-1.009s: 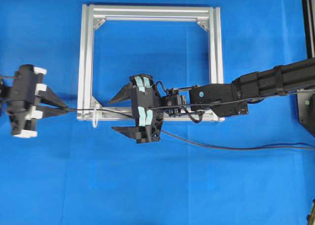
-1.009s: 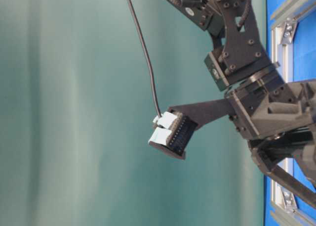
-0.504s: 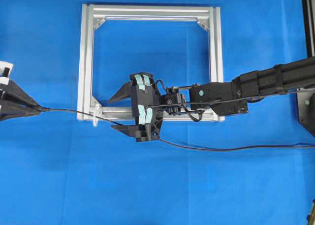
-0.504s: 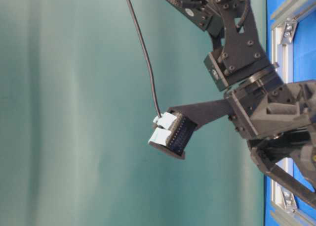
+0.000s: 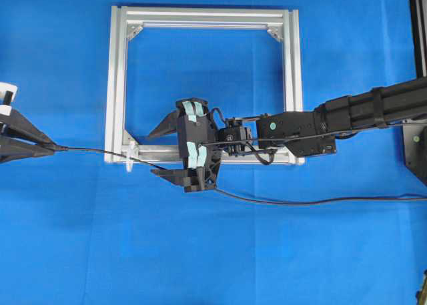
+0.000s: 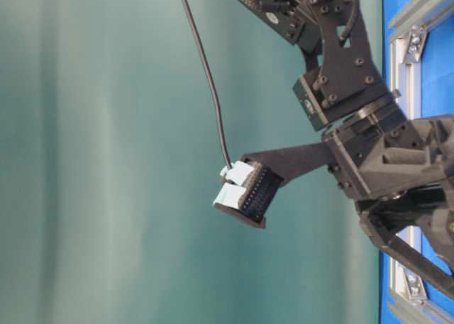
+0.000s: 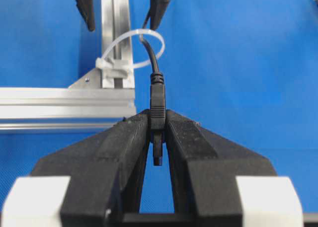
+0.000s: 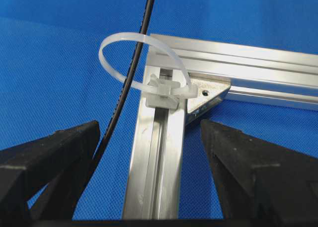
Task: Insert the wire through the string loop located on the left side.
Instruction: 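Pull the cable leftward through the loop with the left gripper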
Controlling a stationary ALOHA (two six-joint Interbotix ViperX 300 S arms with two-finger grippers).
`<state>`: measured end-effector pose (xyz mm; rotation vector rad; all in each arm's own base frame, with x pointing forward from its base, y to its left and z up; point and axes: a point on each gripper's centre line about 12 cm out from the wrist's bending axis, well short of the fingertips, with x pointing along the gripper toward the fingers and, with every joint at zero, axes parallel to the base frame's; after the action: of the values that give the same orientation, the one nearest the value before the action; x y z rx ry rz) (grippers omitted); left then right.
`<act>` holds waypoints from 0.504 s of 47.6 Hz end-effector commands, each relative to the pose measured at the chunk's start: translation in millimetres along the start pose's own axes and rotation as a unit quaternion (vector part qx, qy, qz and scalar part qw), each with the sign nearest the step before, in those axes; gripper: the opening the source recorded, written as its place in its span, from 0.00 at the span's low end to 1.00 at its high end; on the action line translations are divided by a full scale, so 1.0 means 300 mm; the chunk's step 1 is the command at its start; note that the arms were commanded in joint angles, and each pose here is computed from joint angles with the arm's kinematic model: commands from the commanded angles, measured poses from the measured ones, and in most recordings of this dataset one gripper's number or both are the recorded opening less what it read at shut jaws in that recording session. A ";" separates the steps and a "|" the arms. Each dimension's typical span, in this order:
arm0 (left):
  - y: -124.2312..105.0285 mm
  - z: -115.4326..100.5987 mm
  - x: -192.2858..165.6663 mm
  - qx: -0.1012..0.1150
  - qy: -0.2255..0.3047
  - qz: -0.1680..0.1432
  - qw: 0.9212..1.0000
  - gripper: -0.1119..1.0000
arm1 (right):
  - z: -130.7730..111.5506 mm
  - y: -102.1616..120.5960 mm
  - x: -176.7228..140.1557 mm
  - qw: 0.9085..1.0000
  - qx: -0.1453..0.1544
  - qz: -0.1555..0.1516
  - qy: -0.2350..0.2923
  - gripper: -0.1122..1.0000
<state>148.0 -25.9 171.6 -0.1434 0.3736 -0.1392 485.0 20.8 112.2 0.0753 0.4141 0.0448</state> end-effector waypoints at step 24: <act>0.012 0.009 0.003 -0.025 0.002 0.013 1.000 0.82 | 0.097 0.006 -0.030 0.999 0.001 0.002 -0.036 0.96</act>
<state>148.0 -22.2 170.1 -0.1847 0.3878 -0.1072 484.6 20.1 111.7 0.0756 0.4155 0.0432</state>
